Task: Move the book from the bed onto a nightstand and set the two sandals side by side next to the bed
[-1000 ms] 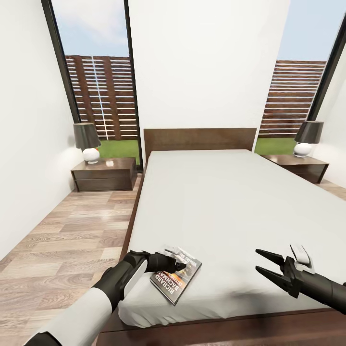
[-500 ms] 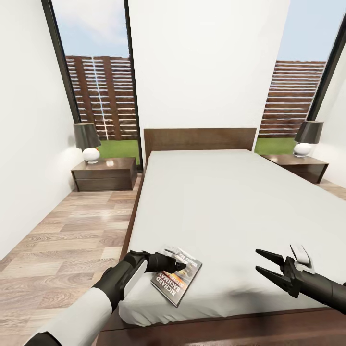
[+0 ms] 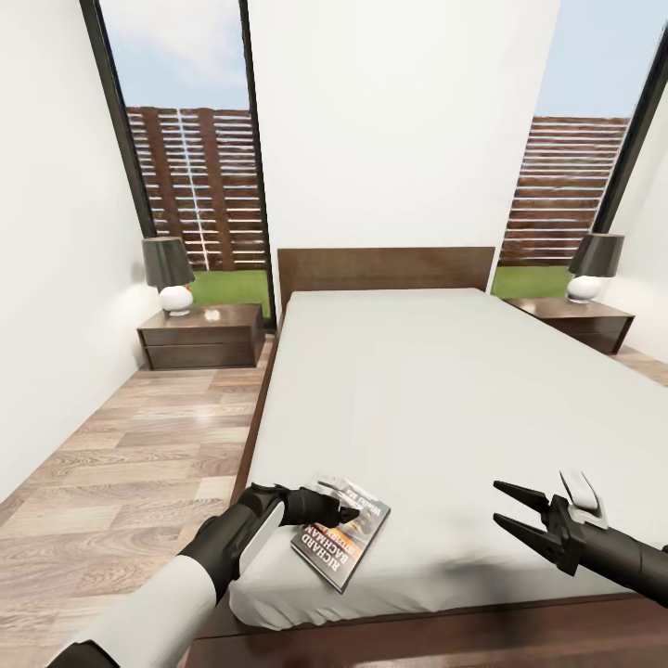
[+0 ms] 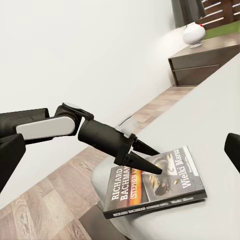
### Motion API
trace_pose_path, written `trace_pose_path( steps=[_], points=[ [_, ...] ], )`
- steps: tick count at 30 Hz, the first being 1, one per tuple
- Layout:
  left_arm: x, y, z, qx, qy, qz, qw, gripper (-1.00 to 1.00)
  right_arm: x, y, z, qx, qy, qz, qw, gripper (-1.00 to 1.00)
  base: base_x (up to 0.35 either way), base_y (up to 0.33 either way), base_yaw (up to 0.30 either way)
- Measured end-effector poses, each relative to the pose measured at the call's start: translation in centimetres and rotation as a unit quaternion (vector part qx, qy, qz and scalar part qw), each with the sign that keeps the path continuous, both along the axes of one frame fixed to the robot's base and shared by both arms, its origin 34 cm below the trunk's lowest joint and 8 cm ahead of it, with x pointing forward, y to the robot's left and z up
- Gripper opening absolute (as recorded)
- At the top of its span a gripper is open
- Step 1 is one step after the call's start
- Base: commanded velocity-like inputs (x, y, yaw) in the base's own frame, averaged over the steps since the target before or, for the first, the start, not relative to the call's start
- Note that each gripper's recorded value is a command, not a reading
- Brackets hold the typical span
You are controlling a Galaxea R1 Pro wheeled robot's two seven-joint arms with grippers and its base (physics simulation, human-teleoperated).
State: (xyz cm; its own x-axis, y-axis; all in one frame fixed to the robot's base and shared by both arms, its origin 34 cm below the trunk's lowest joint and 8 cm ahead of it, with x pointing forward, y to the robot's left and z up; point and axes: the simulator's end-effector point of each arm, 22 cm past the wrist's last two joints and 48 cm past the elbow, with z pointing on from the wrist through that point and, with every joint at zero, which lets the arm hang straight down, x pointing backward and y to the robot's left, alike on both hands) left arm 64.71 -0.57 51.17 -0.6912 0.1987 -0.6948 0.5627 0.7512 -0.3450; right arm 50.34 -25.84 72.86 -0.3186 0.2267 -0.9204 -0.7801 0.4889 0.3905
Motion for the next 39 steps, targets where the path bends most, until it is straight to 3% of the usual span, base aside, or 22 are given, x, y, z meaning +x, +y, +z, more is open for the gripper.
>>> trace_pose_path(
  steps=[39],
  points=[
    [0.08,-0.02,-0.01,-0.002,-0.002,0.001,1.0,1.0,0.0,0.0,0.0,0.0,0.0,0.0,1.0,1.0,-0.025,0.0,0.0]
  ],
)
